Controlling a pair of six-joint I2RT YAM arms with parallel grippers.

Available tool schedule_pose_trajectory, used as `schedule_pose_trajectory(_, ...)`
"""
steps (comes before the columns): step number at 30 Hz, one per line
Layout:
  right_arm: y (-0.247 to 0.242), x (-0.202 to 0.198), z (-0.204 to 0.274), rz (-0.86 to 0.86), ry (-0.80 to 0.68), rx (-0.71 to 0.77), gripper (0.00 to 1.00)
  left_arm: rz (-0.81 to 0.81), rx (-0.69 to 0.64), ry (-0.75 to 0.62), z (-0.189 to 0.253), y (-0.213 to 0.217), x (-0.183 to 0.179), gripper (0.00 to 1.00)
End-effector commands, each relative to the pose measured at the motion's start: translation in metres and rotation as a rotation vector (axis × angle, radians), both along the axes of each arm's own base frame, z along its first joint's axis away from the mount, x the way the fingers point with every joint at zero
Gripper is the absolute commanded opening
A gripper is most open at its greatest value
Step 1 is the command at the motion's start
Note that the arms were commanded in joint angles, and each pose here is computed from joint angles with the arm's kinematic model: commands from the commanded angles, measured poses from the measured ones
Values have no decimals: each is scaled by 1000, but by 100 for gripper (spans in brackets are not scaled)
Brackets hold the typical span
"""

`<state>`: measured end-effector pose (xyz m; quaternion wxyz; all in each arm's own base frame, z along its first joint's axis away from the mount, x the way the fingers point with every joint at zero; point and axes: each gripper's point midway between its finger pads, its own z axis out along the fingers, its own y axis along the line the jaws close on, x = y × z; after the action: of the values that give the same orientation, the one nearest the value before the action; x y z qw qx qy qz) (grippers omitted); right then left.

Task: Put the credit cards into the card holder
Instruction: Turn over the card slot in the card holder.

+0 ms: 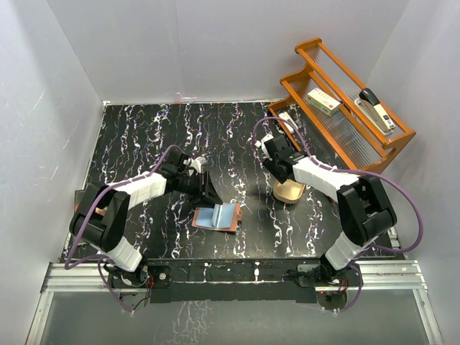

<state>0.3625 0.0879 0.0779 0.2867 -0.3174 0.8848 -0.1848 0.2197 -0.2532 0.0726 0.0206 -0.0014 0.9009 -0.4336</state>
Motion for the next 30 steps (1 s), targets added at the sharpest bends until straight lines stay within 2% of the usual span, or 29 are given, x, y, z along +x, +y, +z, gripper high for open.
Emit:
schedule_pose_trajectory(1,-6,15,20,-13,-100,-18,56,-1,-88,-23,21,-14,-2,42)
schedule_pose_trajectory(16,-11,13,19,7,-99,-54,52,35,-111,-23,14,-31,10,43)
schedule_pose_trajectory(22,-13,13,24,16,-118,-56,52,4,-83,-3,1,-38,2,43)
schedule_pose_trajectory(30,-11,17,23,24,-106,-58,51,-12,-21,-91,12,-31,8,47)
